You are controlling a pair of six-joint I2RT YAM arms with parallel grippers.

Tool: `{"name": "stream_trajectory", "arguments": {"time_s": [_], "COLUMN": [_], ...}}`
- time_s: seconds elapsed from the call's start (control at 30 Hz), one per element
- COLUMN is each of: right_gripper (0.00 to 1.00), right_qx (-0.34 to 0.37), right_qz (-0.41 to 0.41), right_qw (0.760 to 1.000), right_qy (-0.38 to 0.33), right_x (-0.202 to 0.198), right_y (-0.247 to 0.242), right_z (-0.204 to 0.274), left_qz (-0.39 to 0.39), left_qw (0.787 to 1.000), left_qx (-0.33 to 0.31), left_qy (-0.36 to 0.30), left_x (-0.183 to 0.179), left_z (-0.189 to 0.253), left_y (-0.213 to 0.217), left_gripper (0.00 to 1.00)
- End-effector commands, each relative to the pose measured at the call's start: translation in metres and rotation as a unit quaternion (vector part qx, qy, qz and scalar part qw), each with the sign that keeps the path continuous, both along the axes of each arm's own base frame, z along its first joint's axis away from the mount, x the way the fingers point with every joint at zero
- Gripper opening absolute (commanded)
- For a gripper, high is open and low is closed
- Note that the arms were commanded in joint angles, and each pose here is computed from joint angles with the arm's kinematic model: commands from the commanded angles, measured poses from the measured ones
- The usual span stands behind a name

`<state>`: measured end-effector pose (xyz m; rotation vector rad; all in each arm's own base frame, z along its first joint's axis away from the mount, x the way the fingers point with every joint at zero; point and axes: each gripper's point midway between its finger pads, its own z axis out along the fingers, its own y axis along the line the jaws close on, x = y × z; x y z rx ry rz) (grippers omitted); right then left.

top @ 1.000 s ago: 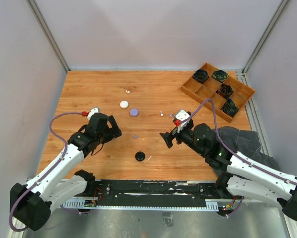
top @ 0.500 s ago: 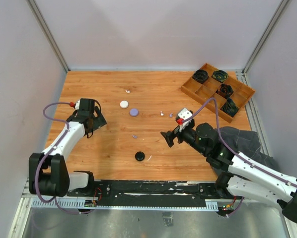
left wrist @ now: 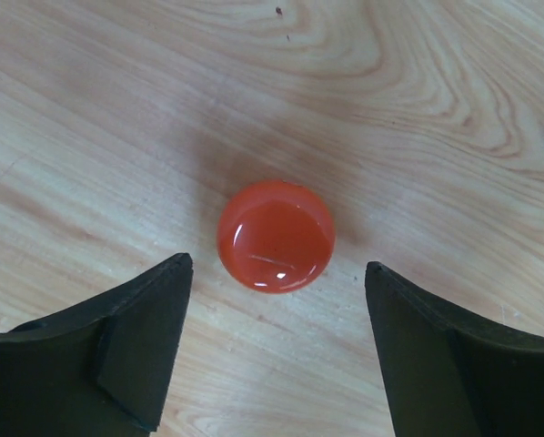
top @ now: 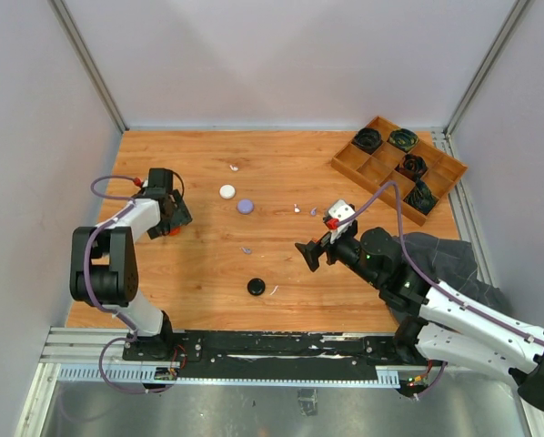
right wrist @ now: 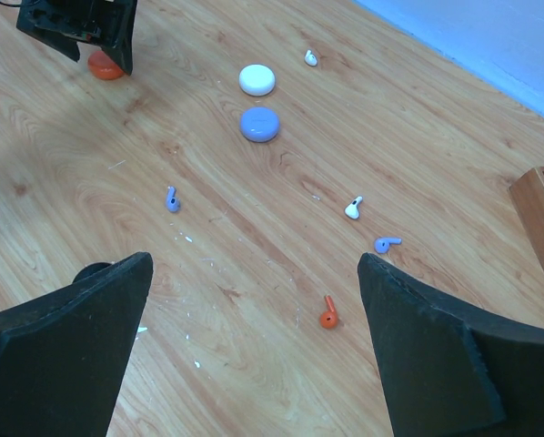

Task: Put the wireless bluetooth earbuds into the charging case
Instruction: Pick up the charging case at the center of the board.

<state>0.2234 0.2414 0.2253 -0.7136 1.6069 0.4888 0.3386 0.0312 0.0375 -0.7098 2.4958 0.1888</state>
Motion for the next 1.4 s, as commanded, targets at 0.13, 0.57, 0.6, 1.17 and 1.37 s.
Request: {"name": "stream_trajectory", "arguments": {"time_s": [0.13, 0.57, 0.6, 1.17, 1.37], "right_gripper": [0.97, 0.97, 0.97, 0.97, 0.97], "right_qx": [0.012, 0.007, 0.007, -0.024, -0.024], "right_qz": [-0.005, 0.003, 0.004, 0.082, 0.117], "right_qw": [1.0, 1.0, 1.0, 0.996, 0.993], "right_qy": [-0.012, -0.008, -0.008, 0.015, 0.018], "right_x": [0.0, 0.0, 0.0, -0.01, -0.016], "right_y": [-0.001, 0.004, 0.004, 0.033, 0.046], "right_z": [0.004, 0.002, 0.001, -0.012, -0.009], "left_qz": [-0.015, -0.044, -0.046, -0.03, -0.033], "left_qw": [1.0, 0.997, 0.996, 0.934, 0.9], "left_qx": [-0.016, -0.066, -0.071, -0.306, -0.369], "left_qy": [-0.004, 0.007, 0.003, -0.181, -0.231], "left_x": [0.021, 0.015, 0.015, -0.008, -0.018], "left_z": [-0.009, -0.02, -0.018, 0.051, 0.081], "left_y": [0.013, -0.005, -0.007, -0.112, -0.156], "left_gripper": [0.73, 0.5, 0.48, 0.4, 0.38]}}
